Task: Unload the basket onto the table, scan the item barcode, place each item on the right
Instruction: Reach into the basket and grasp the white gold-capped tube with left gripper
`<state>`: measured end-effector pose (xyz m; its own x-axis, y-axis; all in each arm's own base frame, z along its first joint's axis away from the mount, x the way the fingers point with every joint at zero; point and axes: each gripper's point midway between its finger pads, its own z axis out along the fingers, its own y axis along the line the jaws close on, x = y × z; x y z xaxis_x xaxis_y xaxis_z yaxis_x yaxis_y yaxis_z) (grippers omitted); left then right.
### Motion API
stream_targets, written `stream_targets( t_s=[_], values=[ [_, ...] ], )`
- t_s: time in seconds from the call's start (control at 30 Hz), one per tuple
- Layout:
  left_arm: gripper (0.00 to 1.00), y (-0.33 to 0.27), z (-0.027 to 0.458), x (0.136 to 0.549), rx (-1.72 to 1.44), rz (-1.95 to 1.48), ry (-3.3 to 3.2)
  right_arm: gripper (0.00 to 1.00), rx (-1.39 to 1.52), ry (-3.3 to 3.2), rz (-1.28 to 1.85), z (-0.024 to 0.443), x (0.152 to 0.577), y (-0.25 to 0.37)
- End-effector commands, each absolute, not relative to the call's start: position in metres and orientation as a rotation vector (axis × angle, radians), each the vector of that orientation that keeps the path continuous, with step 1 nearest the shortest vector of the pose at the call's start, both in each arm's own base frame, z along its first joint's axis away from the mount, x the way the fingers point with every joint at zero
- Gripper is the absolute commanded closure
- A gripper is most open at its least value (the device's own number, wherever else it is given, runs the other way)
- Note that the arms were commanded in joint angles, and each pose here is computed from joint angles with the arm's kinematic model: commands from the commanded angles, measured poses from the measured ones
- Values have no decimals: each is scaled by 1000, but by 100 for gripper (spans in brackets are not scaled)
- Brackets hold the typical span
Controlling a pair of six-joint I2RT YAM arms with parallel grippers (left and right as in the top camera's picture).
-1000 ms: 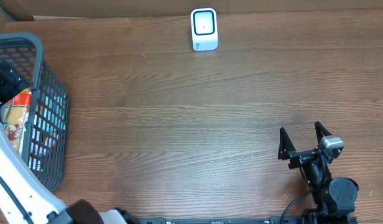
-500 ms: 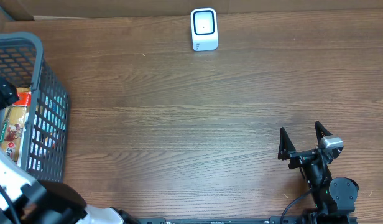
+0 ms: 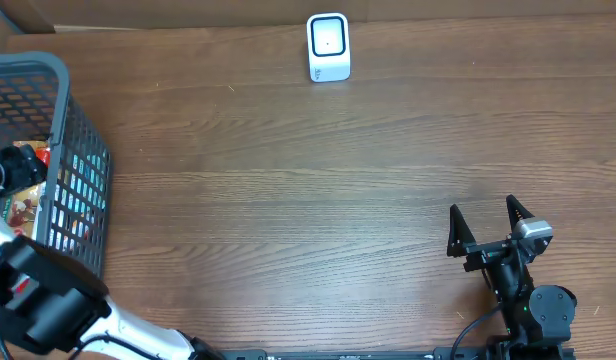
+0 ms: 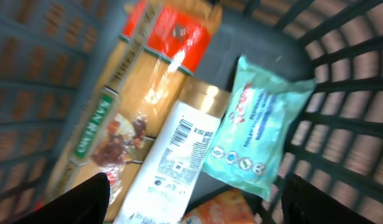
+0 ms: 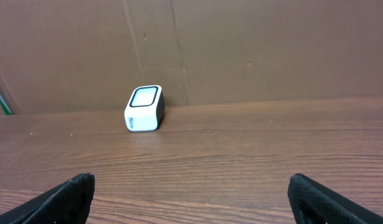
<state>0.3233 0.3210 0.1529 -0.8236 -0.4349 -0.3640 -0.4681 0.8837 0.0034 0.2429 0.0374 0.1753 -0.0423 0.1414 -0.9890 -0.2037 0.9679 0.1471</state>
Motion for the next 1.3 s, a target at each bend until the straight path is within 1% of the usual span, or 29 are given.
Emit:
stream_targets(
  t_s=[0.0, 0.03, 0.1, 0.13, 0.3, 0.37, 0.73, 1.2, 1.27],
  values=[
    [21, 326, 126, 320, -665, 112, 2764, 0, -47, 1585, 279, 173, 243, 38],
    [21, 326, 119, 320, -670, 99, 2778, 0, -47, 1585, 279, 173, 243, 38],
    [27, 326, 108, 318, -660, 85, 2809, 0, -47, 1585, 279, 173, 243, 38],
    [28, 327, 103, 317, -665, 88, 2822, 0, -47, 1585, 279, 173, 243, 38],
    [28, 331, 84, 314, -673, 94, 2868, 0, -47, 1585, 279, 173, 243, 38],
    [30, 333, 80, 311, -680, 111, 2883, 0, -47, 1585, 279, 173, 243, 38],
    [30, 340, 60, 309, -695, 110, 2906, 0, -47, 1585, 279, 173, 243, 38],
    [36, 331, 8, 301, -722, 3, 3007, 0, -47, 1585, 279, 173, 243, 38],
    [39, 328, -2, 299, -728, -23, 3030, 0, -47, 1585, 279, 173, 243, 38]
  ],
)
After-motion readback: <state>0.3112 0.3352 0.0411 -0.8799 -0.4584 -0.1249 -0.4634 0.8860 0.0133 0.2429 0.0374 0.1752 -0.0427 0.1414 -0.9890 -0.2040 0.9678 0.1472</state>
